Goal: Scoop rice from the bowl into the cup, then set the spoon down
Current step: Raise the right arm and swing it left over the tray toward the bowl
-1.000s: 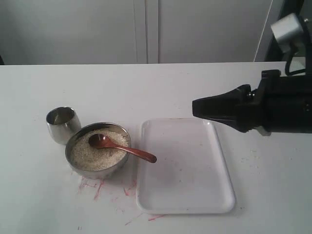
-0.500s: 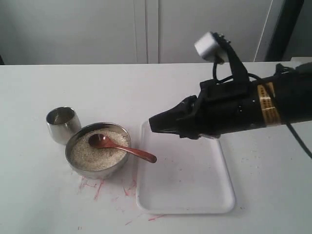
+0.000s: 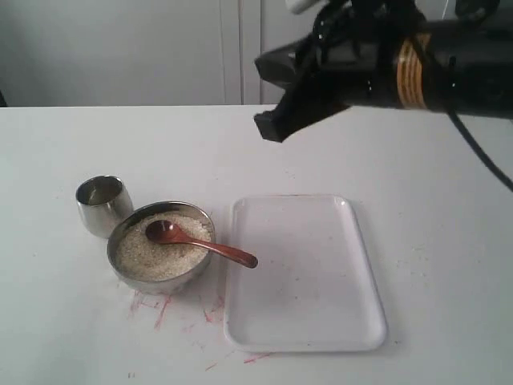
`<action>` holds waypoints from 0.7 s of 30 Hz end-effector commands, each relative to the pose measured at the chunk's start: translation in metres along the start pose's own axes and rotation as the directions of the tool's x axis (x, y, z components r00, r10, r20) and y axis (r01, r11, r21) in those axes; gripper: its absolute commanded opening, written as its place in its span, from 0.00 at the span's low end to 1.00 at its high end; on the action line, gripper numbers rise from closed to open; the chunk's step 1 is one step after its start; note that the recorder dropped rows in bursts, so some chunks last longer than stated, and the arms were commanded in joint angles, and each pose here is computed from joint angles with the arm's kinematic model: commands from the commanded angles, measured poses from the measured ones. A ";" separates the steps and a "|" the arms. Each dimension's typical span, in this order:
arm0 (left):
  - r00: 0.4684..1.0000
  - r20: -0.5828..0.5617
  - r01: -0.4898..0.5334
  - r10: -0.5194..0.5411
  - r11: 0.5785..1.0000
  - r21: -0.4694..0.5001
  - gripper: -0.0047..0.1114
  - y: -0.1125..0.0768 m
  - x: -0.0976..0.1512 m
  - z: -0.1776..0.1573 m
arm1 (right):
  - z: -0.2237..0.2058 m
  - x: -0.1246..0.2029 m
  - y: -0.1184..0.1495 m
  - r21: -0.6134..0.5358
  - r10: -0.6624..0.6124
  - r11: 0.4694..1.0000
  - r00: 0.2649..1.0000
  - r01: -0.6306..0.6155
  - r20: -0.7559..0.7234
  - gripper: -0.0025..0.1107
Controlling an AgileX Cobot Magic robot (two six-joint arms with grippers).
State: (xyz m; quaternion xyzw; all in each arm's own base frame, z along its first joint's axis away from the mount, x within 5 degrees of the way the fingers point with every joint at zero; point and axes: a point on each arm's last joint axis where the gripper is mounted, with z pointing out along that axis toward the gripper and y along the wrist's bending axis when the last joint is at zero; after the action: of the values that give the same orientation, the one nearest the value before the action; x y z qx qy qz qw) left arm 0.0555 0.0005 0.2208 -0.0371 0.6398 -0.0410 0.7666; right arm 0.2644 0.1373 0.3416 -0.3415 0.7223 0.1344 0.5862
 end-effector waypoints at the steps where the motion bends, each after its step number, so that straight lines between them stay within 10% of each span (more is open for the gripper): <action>1: 1.000 0.012 0.006 -0.006 1.000 0.002 0.16 0.000 -0.002 0.000 | -0.011 -0.035 0.018 -0.123 -0.086 0.987 0.988 0.102 0.125 0.02; 14: 1.000 0.012 0.006 -0.006 1.000 0.002 0.16 0.000 -0.002 0.000 | 0.052 0.015 0.049 -0.493 0.276 0.799 0.938 -0.345 -0.209 0.02; 21: 1.000 0.012 0.006 -0.006 1.000 0.002 0.16 0.000 -0.002 0.000 | 0.057 0.018 0.045 -0.459 0.207 0.848 0.964 -0.263 -0.168 0.02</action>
State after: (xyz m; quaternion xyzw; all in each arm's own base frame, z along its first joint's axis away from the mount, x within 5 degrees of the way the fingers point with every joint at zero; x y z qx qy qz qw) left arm 0.0555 0.0005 0.2208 -0.0371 0.6398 -0.0410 0.7666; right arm 0.2770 0.1988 0.2945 -0.3869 0.7400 0.3728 0.4046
